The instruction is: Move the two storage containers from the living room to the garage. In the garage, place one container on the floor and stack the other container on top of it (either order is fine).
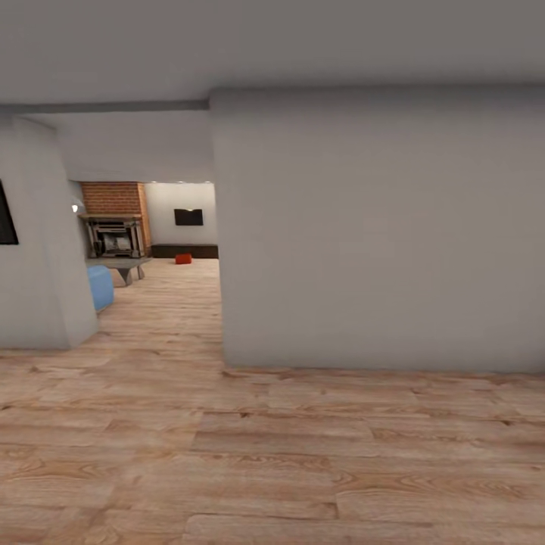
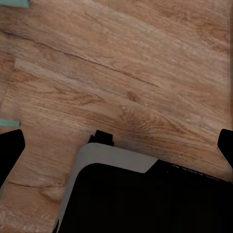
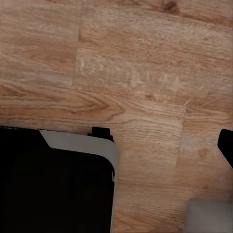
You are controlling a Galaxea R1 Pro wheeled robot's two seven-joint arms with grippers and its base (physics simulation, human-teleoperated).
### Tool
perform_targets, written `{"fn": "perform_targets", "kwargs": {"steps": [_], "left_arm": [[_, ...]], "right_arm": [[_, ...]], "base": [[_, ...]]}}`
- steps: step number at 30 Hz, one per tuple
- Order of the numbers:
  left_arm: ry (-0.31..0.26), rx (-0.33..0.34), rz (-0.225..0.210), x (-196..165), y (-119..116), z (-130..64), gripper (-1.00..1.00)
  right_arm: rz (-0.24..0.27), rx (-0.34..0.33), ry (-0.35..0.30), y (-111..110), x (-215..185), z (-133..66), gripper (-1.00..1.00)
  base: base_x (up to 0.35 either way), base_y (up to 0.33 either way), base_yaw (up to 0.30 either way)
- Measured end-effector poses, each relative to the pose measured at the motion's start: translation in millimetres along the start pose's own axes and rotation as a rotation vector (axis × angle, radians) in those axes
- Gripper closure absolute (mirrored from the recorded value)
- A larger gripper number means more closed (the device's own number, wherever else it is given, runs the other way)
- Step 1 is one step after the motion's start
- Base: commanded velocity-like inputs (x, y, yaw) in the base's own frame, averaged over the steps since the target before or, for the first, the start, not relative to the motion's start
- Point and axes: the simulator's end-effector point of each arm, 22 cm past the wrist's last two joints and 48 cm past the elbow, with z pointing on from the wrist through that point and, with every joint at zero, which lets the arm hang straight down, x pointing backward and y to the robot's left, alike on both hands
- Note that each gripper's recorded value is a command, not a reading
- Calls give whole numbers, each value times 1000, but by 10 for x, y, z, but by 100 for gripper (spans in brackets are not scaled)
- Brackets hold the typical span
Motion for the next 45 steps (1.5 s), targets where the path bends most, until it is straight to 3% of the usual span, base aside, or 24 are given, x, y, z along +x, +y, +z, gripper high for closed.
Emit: {"fn": "perform_targets", "kwargs": {"steps": [33, 45], "left_arm": [[-1, 0, 0, -2, 0, 0, -100], [-1, 0, 0, -2, 1, 0, -100]], "right_arm": [[3, -3, -2, 30, -8, -1, -100], [4, -1, -3, 14, -9, -1, -100]], "base": [[322, 0, 2], [322, 0, 222]]}}
